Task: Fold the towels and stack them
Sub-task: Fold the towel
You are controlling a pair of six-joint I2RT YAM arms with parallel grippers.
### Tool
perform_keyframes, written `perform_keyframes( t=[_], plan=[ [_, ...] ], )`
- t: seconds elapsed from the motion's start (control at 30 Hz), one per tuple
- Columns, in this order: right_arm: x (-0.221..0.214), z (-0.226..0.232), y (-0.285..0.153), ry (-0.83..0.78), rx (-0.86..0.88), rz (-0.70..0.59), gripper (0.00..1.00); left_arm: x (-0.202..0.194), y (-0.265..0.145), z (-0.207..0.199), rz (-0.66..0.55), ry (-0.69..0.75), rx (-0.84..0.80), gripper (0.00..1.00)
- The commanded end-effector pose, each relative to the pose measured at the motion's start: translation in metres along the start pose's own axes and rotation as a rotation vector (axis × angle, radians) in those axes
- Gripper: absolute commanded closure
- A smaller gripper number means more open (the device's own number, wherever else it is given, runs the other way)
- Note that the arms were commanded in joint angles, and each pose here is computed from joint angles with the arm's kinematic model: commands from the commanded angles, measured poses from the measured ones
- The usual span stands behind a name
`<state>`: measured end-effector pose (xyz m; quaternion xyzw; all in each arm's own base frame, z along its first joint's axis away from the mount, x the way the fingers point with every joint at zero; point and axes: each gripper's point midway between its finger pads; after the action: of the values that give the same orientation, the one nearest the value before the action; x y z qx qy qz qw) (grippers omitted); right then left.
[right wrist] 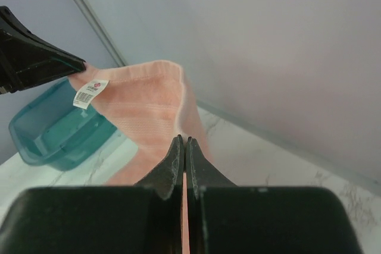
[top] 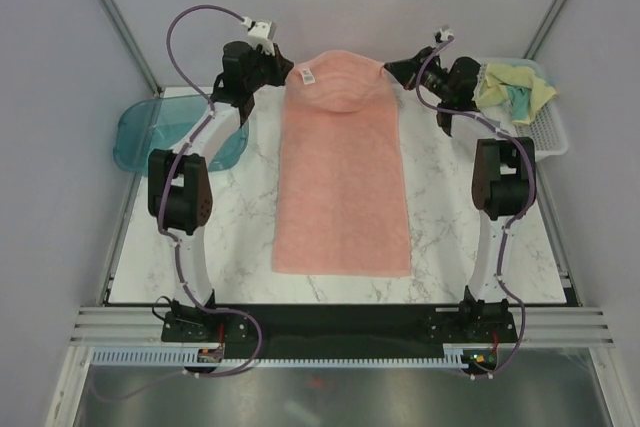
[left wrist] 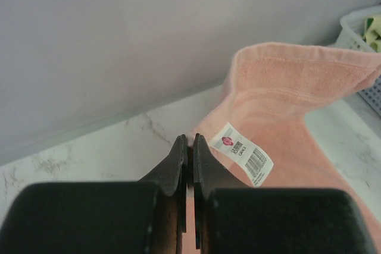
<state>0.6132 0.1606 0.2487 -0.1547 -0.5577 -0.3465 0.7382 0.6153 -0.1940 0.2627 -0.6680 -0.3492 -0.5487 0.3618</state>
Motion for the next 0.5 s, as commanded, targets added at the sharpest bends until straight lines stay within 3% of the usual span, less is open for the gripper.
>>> perform_keyframes(
  t=[0.0, 0.03, 0.1, 0.13, 0.17, 0.43, 0.47],
  plan=[
    [0.034, 0.045, -0.02, -0.138, 0.048, -0.002, 1.0, 0.036, -0.039, -0.026, -0.065, 0.07, -0.075, 0.98],
    [0.029, 0.052, -0.033, -0.118, 0.027, 0.025, 1.0, 0.046, -0.051, -0.031, -0.075, 0.067, -0.07, 0.98],
    [0.024, 0.061, -0.045, -0.105, 0.012, 0.045, 1.0, 0.019, -0.066, -0.032, -0.016, 0.043, -0.061, 0.98],
    [0.019, 0.072, -0.058, -0.083, -0.001, 0.068, 1.0, 0.034, -0.082, -0.039, -0.041, 0.049, -0.065, 0.98],
    [0.015, 0.075, -0.065, -0.071, -0.015, 0.083, 1.0, 0.013, -0.09, -0.04, 0.0, 0.032, -0.063, 0.98],
    [-0.021, 0.127, -0.143, 0.036, -0.124, 0.165, 1.0, -0.011, -0.169, -0.065, 0.032, -0.07, -0.053, 0.98],
    [-0.024, 0.132, -0.15, 0.05, -0.134, 0.167, 1.0, -0.029, -0.177, -0.067, 0.066, -0.091, -0.051, 0.98]
  ],
)
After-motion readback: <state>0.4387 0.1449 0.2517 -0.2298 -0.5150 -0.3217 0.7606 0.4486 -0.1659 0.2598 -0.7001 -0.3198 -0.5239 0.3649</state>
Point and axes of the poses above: each gripper's point midway between its finger pads, its own y axis out along the fingers, its own z axis along the line the jaws close on, x = y × z, and after that the axes turned 1 degree about y, right-handed
